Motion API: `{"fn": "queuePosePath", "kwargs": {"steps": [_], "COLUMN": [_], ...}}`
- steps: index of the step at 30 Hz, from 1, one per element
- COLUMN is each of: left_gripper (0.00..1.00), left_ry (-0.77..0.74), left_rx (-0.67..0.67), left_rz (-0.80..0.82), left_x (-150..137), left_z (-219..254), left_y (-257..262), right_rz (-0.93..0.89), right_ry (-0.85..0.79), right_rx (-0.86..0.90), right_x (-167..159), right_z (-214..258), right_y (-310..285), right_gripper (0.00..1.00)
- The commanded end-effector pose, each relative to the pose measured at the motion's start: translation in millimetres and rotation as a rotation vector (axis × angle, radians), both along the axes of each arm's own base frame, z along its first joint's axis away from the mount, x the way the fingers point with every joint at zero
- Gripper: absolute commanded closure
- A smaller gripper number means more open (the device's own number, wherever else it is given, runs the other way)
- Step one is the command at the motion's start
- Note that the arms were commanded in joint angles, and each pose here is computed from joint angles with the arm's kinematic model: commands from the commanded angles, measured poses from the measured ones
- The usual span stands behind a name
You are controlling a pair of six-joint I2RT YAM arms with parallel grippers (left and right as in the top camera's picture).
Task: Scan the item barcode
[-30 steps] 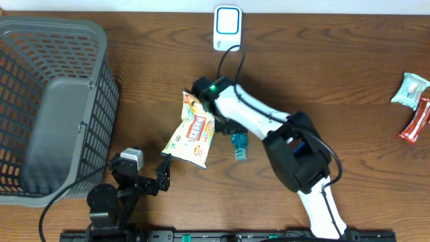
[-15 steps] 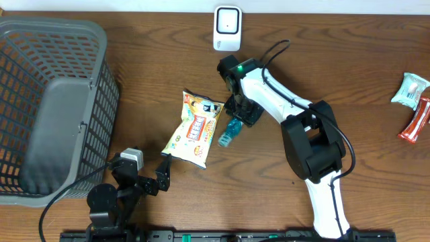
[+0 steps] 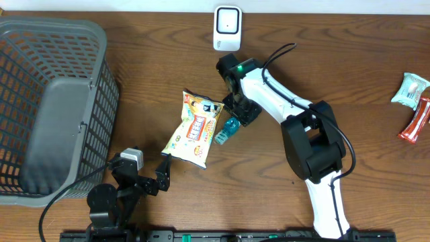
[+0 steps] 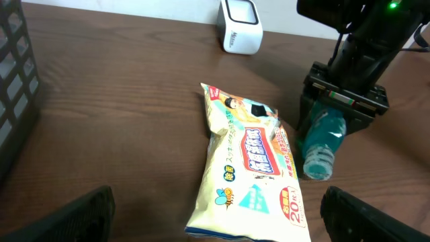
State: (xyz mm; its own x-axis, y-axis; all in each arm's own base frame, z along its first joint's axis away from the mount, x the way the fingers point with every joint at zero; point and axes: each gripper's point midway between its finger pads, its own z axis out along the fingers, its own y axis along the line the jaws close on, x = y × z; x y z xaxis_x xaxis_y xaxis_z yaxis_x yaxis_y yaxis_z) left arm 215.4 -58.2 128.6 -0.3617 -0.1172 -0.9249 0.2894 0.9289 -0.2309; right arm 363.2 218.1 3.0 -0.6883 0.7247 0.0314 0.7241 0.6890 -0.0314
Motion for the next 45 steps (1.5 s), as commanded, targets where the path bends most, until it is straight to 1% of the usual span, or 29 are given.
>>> {"fn": "queuePosePath", "kwargs": {"steps": [1, 2, 3, 5, 6, 13, 18, 21, 24, 25, 27, 29, 32, 34, 36, 37, 39, 41, 43, 45], "left_gripper": [0.02, 0.02, 0.02, 0.02, 0.02, 0.02, 0.02, 0.02, 0.02, 0.02, 0.02, 0.02, 0.02, 0.02, 0.02, 0.02, 0.02, 0.02, 0.02, 0.02], "left_ry": [0.024, 0.024, 0.024, 0.024, 0.024, 0.024, 0.024, 0.024, 0.024, 0.024, 0.024, 0.024, 0.024, 0.024, 0.024, 0.024, 0.024, 0.024, 0.024, 0.024], "left_rx": [0.014, 0.014, 0.014, 0.014, 0.014, 0.014, 0.014, 0.014, 0.014, 0.014, 0.014, 0.014, 0.014, 0.014, 0.014, 0.014, 0.014, 0.014, 0.014, 0.014], "left_rz": [-0.001, -0.002, -0.002, -0.002, -0.002, -0.001, -0.001, -0.001, -0.002, -0.001, -0.002, -0.001, -0.002, -0.002, -0.002, -0.002, -0.002, -0.001, -0.002, -0.002], "left_x": [-1, -1, -1, -1, -1, -1, -1, -1, -1, -1, -1, -1, -1, -1, -1, -1, -1, -1, -1, -1], "left_z": [-10, -10, -10, -10, -10, -10, -10, -10, -10, -10, -10, -10, -10, -10, -10, -10, -10, -10, -10, -10], "left_y": [1, 1, 1, 1, 1, 1, 1, 1, 1, 1, 1, 1, 1, 1, 1, 1, 1, 1, 1, 1], "right_rz": [0.008, 0.031, 0.047, 0.076, 0.083, 0.139, 0.245, 0.357, 0.452, 0.499, 0.621, 0.795, 1.098, 1.369, 1.646, 1.784, 1.948, 2.130, 2.265, 2.297], "right_ry": [-0.066, -0.093, -0.111, -0.154, -0.162, -0.137, -0.146, -0.176, -0.237, -0.275, -0.364, -0.473, -0.661, -0.769, -0.829, -0.846, -0.844, -0.778, -0.710, -0.690], "right_rx": [0.022, 0.030, 0.034, 0.026, 0.024, 0.008, 0.010, 0.018, 0.030, 0.036, 0.040, 0.033, -0.042, -0.139, -0.172, -0.173, -0.158, -0.096, -0.047, -0.003], "right_x": [4, 7, 8, 12, 12, 5, 5, 6, 10, 12, 17, 23, 32, 34, 26, 20, 9, -10, -23, -25], "right_z": [32, 43, 50, 65, 67, 68, 72, 85, 110, 124, 151, 181, 229, 257, 268, 269, 264, 247, 230, 220], "right_y": [-1, -1, -2, -5, -6, -9, -8, -8, -12, -13, -15, -15, -12, -6, 5, 11, 16, 17, 14, 17], "right_gripper": [0.44, 0.34, 0.27, 0.18, 0.16, 0.16, 0.14, 0.12, 0.12, 0.11, 0.10, 0.09, 0.02, 0.01, 0.01, 0.01, 0.01, 0.01, 0.01, 0.01]}}
